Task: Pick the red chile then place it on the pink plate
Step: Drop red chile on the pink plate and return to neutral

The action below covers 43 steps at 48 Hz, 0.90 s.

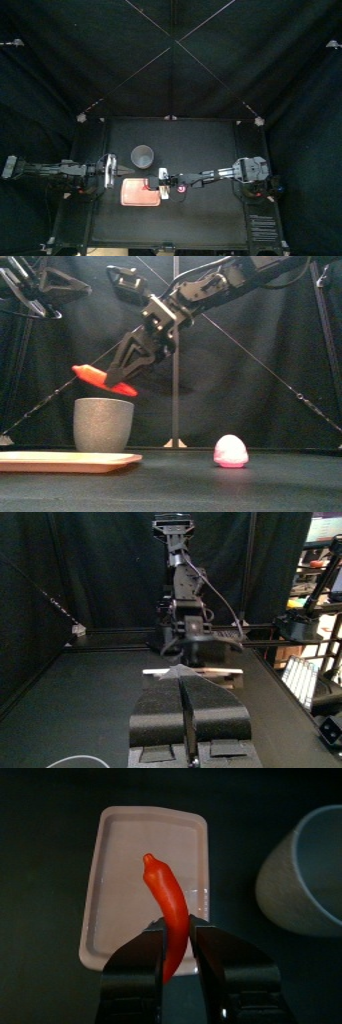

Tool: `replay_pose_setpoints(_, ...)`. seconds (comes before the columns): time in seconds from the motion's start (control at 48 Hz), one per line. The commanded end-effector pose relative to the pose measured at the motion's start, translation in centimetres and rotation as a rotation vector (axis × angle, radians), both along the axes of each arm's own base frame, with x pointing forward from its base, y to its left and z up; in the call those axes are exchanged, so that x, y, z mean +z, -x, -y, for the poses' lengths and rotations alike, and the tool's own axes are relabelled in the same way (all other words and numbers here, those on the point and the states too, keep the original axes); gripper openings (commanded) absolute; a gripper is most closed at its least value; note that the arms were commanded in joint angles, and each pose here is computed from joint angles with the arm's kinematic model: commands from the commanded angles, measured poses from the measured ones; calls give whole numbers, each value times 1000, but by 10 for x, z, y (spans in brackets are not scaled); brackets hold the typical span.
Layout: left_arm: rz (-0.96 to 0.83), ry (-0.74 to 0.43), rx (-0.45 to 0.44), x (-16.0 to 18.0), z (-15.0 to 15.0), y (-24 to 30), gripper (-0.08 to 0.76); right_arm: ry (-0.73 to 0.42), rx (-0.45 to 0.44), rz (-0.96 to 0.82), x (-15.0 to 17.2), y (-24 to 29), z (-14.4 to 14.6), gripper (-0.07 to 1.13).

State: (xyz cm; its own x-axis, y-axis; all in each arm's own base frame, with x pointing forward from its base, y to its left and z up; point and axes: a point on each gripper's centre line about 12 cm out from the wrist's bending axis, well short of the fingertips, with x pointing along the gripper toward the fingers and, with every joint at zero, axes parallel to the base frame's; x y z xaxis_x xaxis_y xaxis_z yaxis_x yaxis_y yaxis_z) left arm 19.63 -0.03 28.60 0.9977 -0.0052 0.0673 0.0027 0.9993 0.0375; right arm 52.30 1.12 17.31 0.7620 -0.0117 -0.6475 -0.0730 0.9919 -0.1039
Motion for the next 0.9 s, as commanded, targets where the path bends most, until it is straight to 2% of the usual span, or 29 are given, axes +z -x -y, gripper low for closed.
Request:
replay_pose_setpoints(0.021, 17, -2, 1, 6, 0, -1, -31, -1, -1, 64, 19, -19, 0, 579)
replay_pose_setpoints(0.354, 17, -3, 1, 6, 0, -1, -31, -22, -12, 49, 12, -32, -2, 719)
replay_pose_setpoints(0.542, 14, -3, 1, 6, 0, -1, -31, -20, 2, 50, 17, -29, -9, 730)
replay_pose_setpoints(0.688, 9, -3, 1, 5, 0, -1, -31, -17, -7, 55, 40, -18, -5, 730)
replay_pose_setpoints(0.896, 9, -3, 1, 5, 0, -1, -31, -15, 0, 160, 100, 15, -5, 732)
